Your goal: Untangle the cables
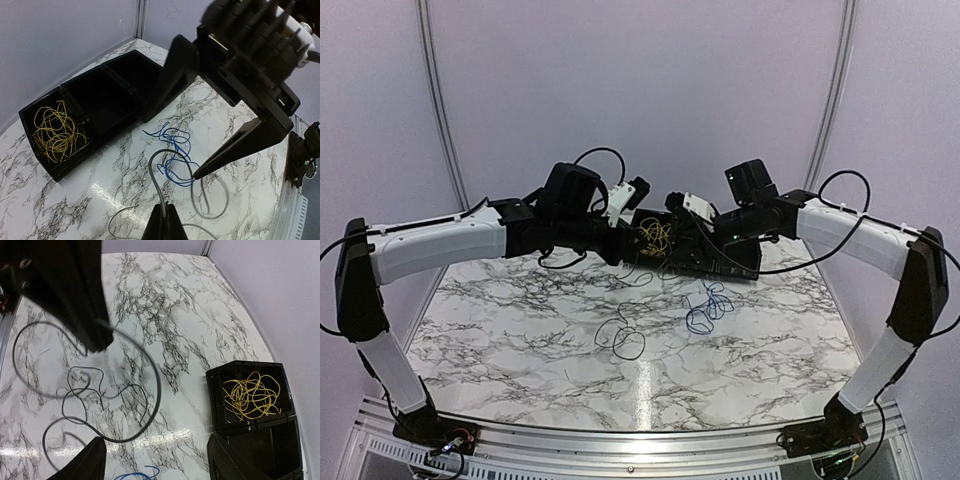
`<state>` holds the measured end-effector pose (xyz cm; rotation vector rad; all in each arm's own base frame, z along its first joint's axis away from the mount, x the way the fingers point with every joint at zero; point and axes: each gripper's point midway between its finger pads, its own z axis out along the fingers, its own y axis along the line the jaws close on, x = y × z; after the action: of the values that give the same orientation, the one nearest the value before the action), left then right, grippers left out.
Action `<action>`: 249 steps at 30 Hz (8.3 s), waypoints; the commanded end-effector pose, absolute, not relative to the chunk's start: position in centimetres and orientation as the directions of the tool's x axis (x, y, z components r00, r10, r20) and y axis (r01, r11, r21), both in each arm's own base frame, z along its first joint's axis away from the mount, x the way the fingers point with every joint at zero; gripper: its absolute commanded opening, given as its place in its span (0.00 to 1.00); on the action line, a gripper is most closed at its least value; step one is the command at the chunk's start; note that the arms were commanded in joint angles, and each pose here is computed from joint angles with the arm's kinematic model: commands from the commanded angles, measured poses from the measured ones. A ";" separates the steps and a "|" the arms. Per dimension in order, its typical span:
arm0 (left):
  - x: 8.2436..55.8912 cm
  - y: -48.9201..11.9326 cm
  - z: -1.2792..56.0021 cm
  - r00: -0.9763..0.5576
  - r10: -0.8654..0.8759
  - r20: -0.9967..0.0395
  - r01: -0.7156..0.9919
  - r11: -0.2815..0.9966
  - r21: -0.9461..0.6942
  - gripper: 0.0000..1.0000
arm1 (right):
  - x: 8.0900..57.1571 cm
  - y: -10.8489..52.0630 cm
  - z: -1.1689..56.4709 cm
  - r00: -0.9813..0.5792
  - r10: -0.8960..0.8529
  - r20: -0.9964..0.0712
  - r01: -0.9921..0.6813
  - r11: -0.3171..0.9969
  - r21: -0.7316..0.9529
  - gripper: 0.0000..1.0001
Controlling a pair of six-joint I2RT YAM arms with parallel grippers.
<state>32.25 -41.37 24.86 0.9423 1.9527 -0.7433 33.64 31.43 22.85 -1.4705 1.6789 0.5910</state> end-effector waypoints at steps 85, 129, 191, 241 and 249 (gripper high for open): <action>25.8 -28.8 13.7 -0.666 -0.045 -0.745 0.389 0.831 -0.398 0.29 | 58.6 25.4 12.6 -0.299 -0.610 -0.734 -0.740 0.634 -0.225 0.00; 27.4 -34.4 6.2 -0.794 0.161 -0.586 0.411 0.852 -0.323 0.41 | 32.5 29.8 19.5 -0.125 -0.643 -0.756 -0.958 0.276 -0.077 0.47; 29.0 -39.5 19.5 -0.508 0.240 -0.827 0.785 0.524 -0.331 0.00 | 32.5 31.5 20.9 -0.042 -0.627 -0.778 -0.982 0.170 -0.083 0.50; 31.0 -42.0 19.1 -0.592 0.023 -0.806 0.698 0.515 -0.498 0.22 | 31.3 35.8 27.1 -0.111 -0.476 -0.872 -0.989 0.139 0.050 0.00; 33.6 -41.6 11.9 -0.646 0.016 -0.763 0.594 0.638 -0.490 0.07 | 29.8 35.0 33.3 -0.082 -0.399 -0.913 -0.991 0.132 0.031 0.00</action>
<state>31.92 -41.60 14.39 0.5434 2.0835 -1.0298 30.75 35.53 26.45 -1.4349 1.7257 0.9122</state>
